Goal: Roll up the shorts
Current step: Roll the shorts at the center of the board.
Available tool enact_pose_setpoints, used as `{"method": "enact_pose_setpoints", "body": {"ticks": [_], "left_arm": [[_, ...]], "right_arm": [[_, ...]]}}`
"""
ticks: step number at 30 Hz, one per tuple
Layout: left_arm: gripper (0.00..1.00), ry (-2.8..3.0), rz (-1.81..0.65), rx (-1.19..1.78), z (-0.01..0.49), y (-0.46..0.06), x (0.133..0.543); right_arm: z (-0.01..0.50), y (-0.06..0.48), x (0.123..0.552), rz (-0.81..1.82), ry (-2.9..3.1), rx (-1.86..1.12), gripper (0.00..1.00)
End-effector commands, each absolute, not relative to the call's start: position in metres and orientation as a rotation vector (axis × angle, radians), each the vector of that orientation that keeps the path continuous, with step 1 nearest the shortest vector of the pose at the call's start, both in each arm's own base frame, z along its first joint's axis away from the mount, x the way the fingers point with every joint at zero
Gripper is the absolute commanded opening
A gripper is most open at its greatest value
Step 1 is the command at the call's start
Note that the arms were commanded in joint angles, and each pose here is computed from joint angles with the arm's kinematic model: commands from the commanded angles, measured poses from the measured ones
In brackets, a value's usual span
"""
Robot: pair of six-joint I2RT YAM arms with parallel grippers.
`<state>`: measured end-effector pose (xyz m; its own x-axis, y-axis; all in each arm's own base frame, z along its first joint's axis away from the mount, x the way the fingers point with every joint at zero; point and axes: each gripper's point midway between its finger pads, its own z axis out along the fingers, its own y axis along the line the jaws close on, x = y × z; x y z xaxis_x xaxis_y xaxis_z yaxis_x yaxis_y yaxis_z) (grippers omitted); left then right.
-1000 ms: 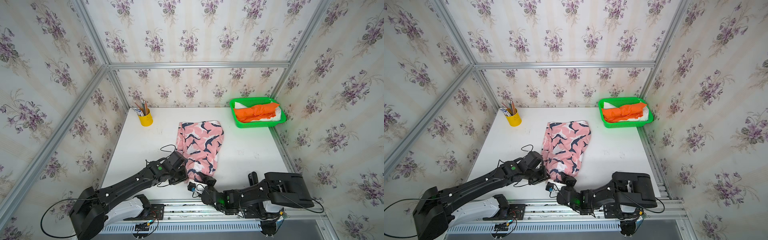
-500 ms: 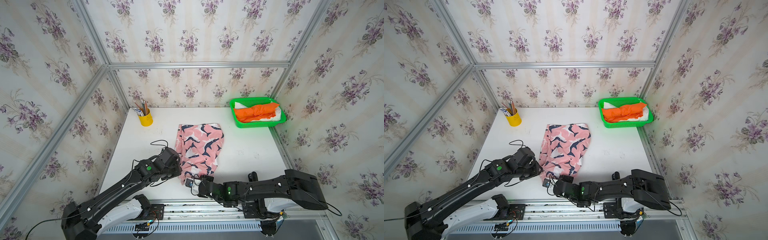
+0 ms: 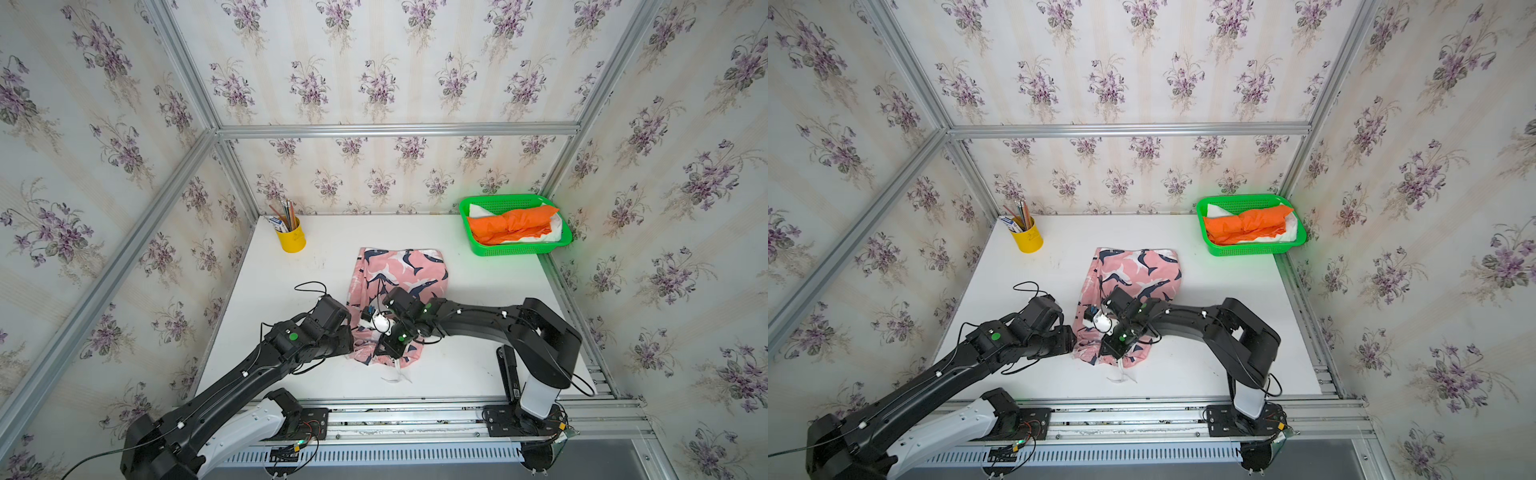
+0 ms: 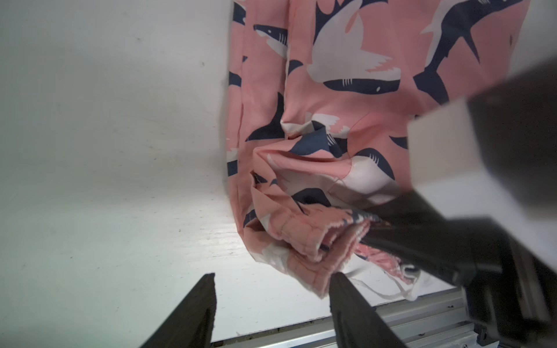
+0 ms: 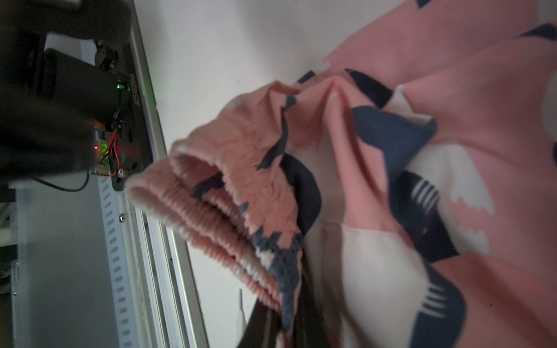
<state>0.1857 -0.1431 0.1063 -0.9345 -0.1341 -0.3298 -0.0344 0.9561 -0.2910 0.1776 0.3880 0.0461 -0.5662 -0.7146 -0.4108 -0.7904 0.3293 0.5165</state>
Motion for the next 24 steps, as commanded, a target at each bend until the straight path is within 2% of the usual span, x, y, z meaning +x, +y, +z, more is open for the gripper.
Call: {"method": "enact_pose_setpoints", "body": {"ticks": [1,6,13,14,17,19,21,24], "left_arm": [[0.66,2.742,-0.439,0.024,0.105,-0.162,0.199],[0.66,2.806,-0.38,0.129,0.085,-0.177,0.215],[0.57,2.924,-0.343,0.218,0.052,-0.193,0.222],[0.54,2.911,-0.348,0.221,0.052,-0.193,0.223],[0.34,2.909,-0.257,0.206,0.05,-0.183,0.227],[0.25,2.926,-0.189,0.195,0.045,-0.178,0.23],[0.21,2.946,-0.172,0.184,0.041,-0.176,0.233],[0.21,2.966,-0.197,0.166,0.036,-0.179,0.235]], "right_arm": [[0.039,0.385,0.167,1.251,2.617,-1.376,0.0],[0.028,0.382,0.179,1.251,2.681,-1.322,0.0],[0.04,0.375,0.202,1.239,2.729,-1.13,0.03],[0.039,0.374,0.202,1.237,2.738,-1.127,0.06],[0.04,0.371,0.2,1.217,2.753,-1.118,0.11],[0.044,0.365,0.205,1.142,2.756,-1.092,0.22],[0.053,0.357,0.21,1.051,2.74,-1.069,0.32],[0.064,0.342,0.212,0.94,2.701,-1.06,0.43]]}}
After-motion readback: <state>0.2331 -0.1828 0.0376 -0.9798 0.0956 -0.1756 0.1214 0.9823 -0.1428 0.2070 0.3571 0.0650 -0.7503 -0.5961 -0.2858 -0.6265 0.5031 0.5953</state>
